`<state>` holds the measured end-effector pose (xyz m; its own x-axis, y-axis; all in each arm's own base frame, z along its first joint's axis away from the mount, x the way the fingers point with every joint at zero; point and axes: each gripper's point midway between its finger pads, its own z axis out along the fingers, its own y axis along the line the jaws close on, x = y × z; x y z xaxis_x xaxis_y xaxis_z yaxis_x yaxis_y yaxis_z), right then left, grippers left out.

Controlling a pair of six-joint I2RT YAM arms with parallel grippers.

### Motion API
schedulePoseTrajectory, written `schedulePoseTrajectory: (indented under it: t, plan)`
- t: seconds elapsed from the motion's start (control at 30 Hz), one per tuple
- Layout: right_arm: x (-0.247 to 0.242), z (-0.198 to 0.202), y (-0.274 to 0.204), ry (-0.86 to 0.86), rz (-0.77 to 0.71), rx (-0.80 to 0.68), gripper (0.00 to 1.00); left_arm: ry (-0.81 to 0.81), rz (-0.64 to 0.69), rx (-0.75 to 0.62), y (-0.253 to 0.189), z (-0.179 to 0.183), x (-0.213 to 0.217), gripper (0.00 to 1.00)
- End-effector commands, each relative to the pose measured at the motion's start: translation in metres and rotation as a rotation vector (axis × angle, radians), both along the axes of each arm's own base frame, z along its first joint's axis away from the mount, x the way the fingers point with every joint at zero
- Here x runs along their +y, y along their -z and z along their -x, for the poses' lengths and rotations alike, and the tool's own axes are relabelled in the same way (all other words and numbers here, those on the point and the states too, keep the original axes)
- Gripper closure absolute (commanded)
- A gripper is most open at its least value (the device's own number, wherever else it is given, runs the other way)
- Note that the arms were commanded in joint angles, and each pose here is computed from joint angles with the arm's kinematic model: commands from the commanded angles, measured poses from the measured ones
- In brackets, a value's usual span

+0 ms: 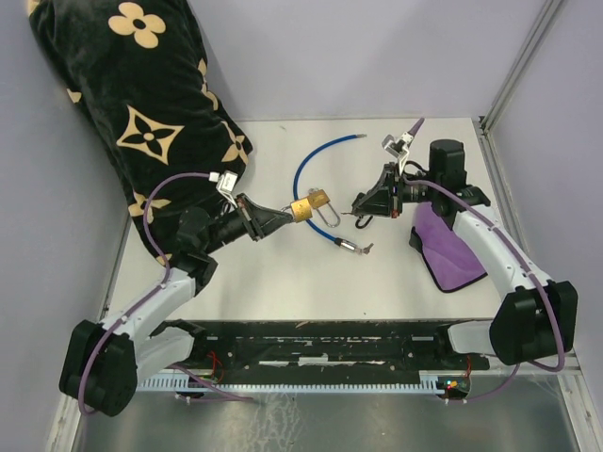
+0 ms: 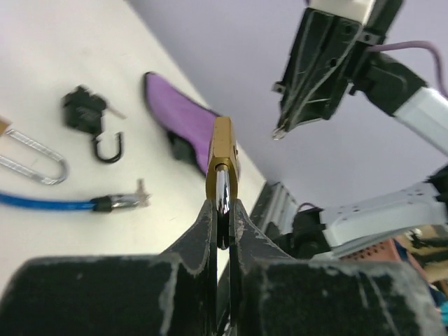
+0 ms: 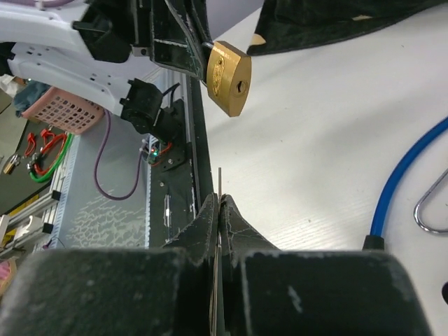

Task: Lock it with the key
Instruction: Place the key at the center of the board, then place the lock at the center of the board.

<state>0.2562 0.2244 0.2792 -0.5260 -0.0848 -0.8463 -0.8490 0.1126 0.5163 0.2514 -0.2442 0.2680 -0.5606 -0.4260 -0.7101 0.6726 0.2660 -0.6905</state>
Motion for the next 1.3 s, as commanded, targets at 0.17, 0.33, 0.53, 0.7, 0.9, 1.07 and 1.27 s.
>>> schedulePoseTrajectory:
  t: [0.17, 0.33, 0.53, 0.7, 0.9, 1.07, 1.27]
  plan:
    - [0.014, -0.030, 0.057, 0.129, 0.071, 0.108, 0.98, -0.321, -0.163, 0.211, 0.090, -0.031, 0.063, 0.97]
    - [0.063, -0.016, 0.107, 0.070, 0.187, 0.216, 0.97, -0.417, -0.034, 0.413, 0.125, -0.042, 0.097, 0.97]
    - [0.132, -0.022, 0.147, 0.030, 0.299, 0.283, 0.97, -0.608, -0.033, 0.536, 0.158, -0.048, 0.134, 0.97]
    - [0.183, -0.048, 0.169, 0.114, 0.324, 0.329, 0.96, -0.784, -0.063, 0.612, 0.179, -0.050, 0.165, 0.97]
    - [0.221, -0.061, 0.199, 0.181, 0.390, 0.388, 0.95, -0.903, -0.060, 0.634, 0.187, -0.048, 0.184, 0.97]
    - [0.252, -0.055, 0.208, 0.160, 0.390, 0.406, 0.94, -0.922, -0.032, 0.645, 0.188, -0.050, 0.186, 0.96]
    - [0.271, -0.051, 0.224, 0.142, 0.424, 0.445, 0.84, -0.923, -0.066, 0.750, 0.208, -0.047, 0.186, 0.79]
